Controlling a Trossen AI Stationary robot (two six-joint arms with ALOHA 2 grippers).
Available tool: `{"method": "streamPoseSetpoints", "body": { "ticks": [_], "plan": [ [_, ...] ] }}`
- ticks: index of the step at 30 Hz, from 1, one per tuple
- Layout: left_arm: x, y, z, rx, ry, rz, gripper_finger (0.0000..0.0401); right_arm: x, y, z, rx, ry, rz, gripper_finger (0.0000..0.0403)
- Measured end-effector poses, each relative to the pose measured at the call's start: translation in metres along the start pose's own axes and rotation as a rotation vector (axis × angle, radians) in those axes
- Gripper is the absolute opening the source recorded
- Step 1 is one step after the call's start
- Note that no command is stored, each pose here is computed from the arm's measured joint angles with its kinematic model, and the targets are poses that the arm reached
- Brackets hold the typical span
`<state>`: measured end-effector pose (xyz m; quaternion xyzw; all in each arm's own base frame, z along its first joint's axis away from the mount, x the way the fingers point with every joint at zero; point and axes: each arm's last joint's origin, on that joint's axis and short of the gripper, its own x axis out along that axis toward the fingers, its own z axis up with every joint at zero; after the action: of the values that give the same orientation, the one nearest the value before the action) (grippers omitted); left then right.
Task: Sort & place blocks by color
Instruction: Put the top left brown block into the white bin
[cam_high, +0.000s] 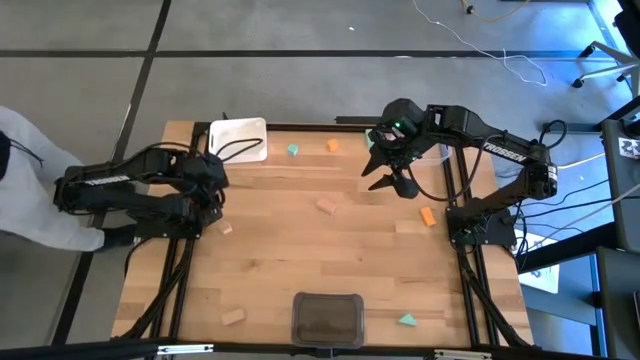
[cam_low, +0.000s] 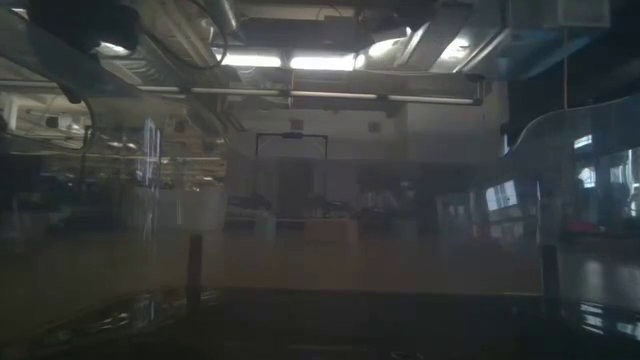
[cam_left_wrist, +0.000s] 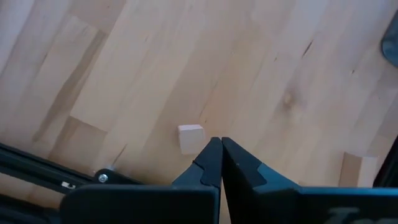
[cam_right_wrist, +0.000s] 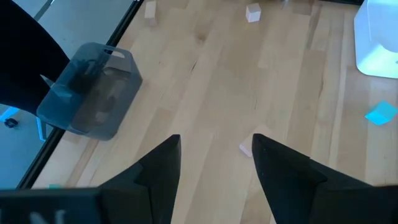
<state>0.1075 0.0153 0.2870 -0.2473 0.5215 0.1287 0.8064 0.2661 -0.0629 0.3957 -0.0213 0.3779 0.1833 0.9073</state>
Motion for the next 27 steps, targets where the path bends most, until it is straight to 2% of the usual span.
{"method": "streamPoseSetpoints", "body": {
  "ticks": [4,7,11,15,24,27],
  "plan": [
    [-0.0011,0.0,-0.0007,-0.064,-0.006,-0.01,0.0,0.0,-0.0001,0.0,0.0,0.0,0.0,0.0199],
    [-0.0009,0.0002,-0.0005,-0.156,-0.008,-0.004,0.0001,0.0,-0.0001,0.0,0.0,0.0,0.0,0.0199],
    [-0.0007,0.001,-0.0014,-0.25,-0.003,0.015,0.0025,0.0001,-0.0002,0.0,0.0,0.0,0.0,0.0199],
    [-0.0007,0.0009,-0.0014,-0.291,-0.001,0.011,0.0083,0.0002,-0.0003,0.0,0.0,0.0,0.0,0.0199],
    [-0.0007,0.0013,-0.0024,-0.374,0.008,0.016,0.0267,0.0002,-0.0003,0.0,0.0,0.0,0.0,0.0199],
    [-0.0012,0.0025,-0.004,-0.351,0.009,0.039,0.03,0.0002,-0.0003,0.0,0.0,0.0,0.0,0.0199]
  ]
}}
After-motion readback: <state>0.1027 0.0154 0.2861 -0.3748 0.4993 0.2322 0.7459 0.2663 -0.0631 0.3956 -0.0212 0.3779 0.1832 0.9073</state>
